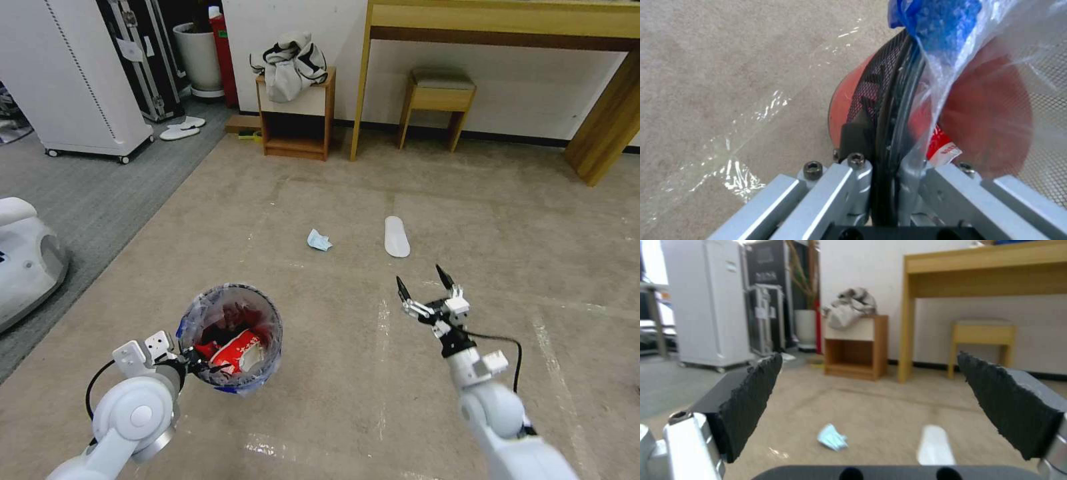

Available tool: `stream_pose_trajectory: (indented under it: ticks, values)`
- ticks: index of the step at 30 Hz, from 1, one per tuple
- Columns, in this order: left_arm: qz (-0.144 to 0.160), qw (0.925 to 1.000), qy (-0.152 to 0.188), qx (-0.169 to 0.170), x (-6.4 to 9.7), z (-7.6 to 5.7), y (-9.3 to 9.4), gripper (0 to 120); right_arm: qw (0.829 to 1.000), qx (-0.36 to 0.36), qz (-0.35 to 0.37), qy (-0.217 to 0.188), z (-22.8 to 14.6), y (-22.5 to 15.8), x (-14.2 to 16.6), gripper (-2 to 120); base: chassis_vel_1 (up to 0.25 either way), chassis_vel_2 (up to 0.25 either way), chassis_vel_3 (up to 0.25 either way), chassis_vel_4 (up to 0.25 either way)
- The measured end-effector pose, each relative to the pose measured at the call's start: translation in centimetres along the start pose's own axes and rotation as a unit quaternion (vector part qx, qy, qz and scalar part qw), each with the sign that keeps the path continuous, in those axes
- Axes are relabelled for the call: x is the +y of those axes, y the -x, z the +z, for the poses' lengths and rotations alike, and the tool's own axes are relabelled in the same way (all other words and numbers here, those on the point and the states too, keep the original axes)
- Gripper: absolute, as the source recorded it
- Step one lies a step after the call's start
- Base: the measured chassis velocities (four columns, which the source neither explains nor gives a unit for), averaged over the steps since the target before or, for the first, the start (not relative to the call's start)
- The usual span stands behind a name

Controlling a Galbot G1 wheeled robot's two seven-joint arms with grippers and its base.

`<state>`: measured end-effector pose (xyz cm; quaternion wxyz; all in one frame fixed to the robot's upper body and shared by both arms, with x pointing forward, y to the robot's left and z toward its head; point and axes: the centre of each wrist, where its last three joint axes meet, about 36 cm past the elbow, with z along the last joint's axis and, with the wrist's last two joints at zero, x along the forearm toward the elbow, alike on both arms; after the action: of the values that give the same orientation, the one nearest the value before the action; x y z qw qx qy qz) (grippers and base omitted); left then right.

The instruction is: Pick up the trash bin and place the garbage on the floor into it.

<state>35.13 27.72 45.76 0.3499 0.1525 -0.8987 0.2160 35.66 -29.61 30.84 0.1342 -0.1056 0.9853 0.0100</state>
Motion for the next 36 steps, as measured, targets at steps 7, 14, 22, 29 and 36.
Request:
stream_pose_trajectory:
  ticks: [7, 14, 22, 29, 36]
  values:
    - [0.010, 0.9999, 0.004, -0.001, -0.6, -0.1, 0.1, 1, 0.999, 0.006, 0.028, -0.028, 1.0, -3.3, -1.0, 100, 0.000, 0.000, 0.000, 0.000]
    - [0.020, 0.9998, 0.009, 0.001, -1.0, -0.3, 0.5, 1, 0.998, -0.001, 0.058, -0.033, 1.4, -4.8, -1.6, 100, 0.000, 0.000, 0.000, 0.000]
    - [0.023, 0.9997, 0.012, 0.005, -1.2, -0.3, 0.7, 1, 0.997, -0.001, 0.061, -0.036, 2.1, -5.4, -1.7, 100, 0.000, 0.000, 0.000, 0.000]
    - [0.021, 0.9997, 0.013, 0.005, -1.1, -0.5, 0.9, 1, 0.998, -0.001, 0.057, -0.041, 2.9, -5.6, -1.7, 100, -0.067, 0.046, 0.050, -0.061]
    - [0.021, 0.9997, 0.014, 0.002, -1.1, -0.8, 1.0, 1, 0.998, -0.001, 0.051, -0.040, 3.3, -5.2, -1.5, 100, -0.158, 0.155, 0.157, -0.160]
